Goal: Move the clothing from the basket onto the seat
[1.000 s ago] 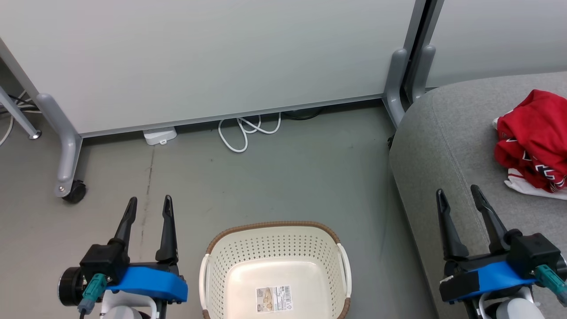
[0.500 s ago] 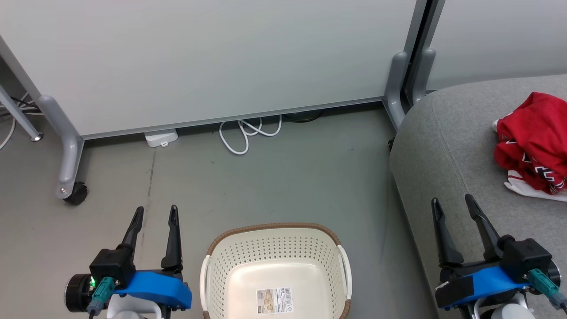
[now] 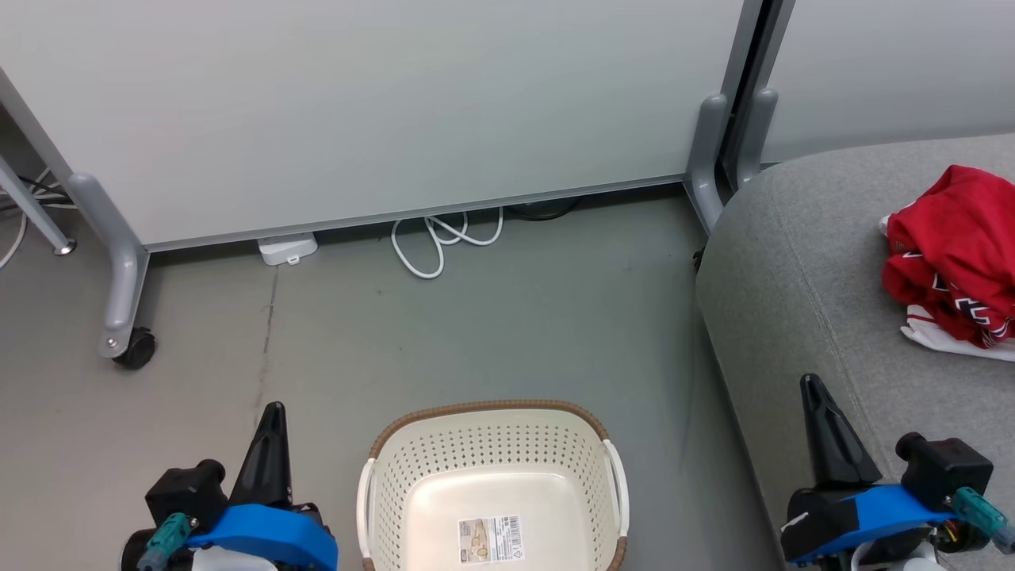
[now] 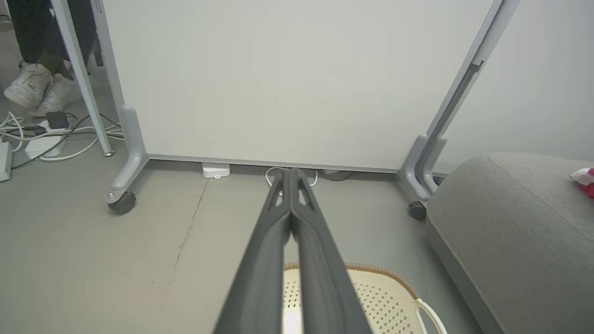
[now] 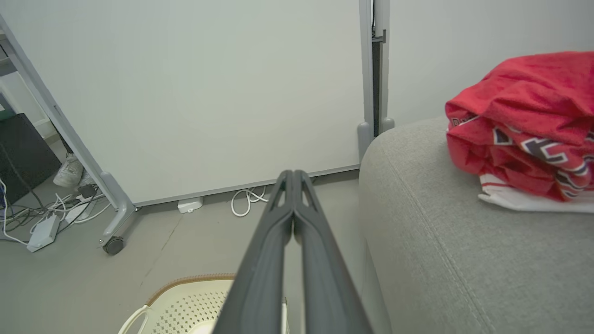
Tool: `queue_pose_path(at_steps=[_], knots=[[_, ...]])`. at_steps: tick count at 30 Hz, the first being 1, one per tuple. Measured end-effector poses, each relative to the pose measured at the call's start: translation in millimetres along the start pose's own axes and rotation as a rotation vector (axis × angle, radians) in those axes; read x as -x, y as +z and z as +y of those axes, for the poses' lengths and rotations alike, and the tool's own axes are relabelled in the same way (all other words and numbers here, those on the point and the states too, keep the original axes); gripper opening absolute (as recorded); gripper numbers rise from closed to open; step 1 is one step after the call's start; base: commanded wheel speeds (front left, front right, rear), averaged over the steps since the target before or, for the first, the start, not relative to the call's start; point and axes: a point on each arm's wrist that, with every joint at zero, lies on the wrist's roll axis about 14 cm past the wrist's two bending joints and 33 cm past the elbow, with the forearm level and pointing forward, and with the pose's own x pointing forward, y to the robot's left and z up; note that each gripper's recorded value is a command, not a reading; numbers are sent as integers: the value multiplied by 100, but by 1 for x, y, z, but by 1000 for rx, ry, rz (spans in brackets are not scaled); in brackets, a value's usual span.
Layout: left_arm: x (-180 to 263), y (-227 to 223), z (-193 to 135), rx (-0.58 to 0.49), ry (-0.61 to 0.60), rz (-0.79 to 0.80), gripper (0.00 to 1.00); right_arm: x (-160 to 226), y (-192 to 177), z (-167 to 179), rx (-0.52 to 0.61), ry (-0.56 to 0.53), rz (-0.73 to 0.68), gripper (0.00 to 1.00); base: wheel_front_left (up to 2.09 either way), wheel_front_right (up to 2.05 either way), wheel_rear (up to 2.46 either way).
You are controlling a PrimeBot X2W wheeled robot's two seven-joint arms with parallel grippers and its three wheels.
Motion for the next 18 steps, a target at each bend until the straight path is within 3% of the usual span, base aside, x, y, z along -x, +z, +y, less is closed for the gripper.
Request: queue_pose_path(at_steps=[18], knots=[[-2,10,10,317,58,-19,0,2,-1,-14,-319,-80,16,0,0,0,0]])
